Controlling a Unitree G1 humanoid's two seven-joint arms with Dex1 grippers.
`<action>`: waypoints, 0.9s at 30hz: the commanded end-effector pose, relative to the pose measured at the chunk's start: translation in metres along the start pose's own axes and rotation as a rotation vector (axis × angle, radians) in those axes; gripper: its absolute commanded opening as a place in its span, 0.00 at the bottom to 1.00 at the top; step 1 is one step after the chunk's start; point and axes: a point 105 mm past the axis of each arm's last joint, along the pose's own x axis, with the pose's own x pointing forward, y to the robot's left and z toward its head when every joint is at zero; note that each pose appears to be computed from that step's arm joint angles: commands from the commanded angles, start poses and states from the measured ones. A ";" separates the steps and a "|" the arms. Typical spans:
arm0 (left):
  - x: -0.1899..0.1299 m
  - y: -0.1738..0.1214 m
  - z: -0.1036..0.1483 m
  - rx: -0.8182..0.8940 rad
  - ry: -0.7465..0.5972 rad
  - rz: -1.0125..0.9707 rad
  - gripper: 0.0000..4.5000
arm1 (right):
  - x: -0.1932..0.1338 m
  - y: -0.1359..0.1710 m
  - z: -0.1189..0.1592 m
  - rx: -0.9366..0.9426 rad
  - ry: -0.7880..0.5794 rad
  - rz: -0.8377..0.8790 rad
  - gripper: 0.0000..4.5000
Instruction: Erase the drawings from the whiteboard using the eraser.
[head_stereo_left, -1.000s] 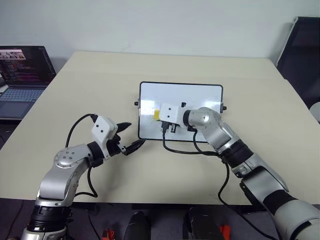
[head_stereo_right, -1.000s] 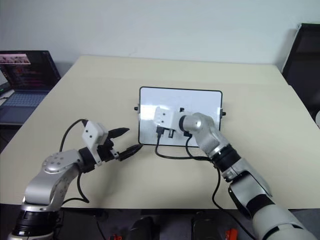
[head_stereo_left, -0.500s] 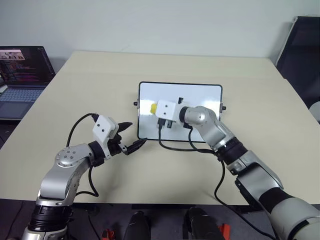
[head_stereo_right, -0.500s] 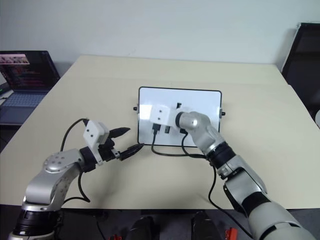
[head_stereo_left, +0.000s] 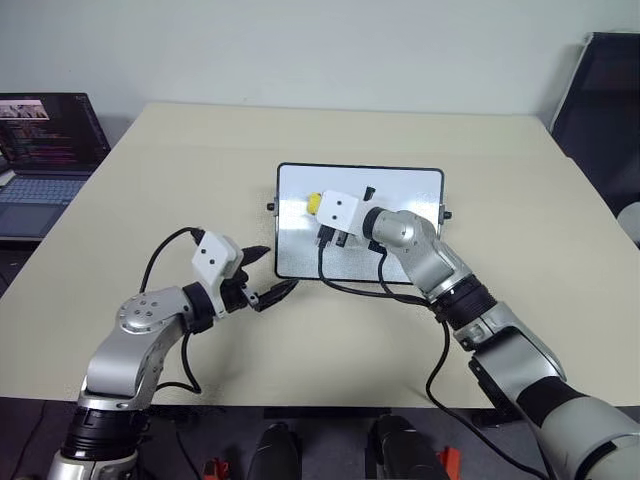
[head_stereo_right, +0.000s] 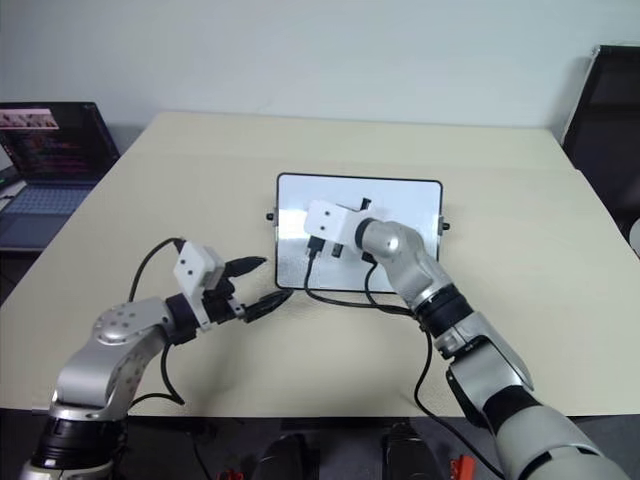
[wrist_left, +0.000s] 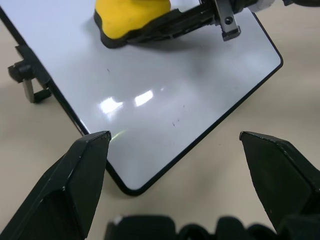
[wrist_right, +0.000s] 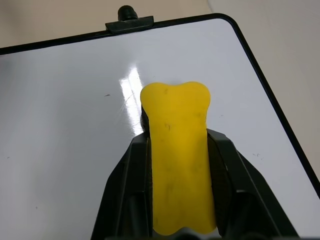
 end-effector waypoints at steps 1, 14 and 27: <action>0.003 -0.002 0.013 0.032 -0.039 -0.009 1.00 | 0.002 0.023 0.001 -0.021 0.001 0.109 0.24; 0.006 -0.005 0.017 0.029 -0.040 -0.028 1.00 | -0.044 0.046 -0.049 -0.042 0.173 0.249 0.24; 0.014 -0.007 0.019 0.029 -0.047 -0.068 1.00 | -0.099 0.016 -0.062 0.025 0.221 0.091 0.24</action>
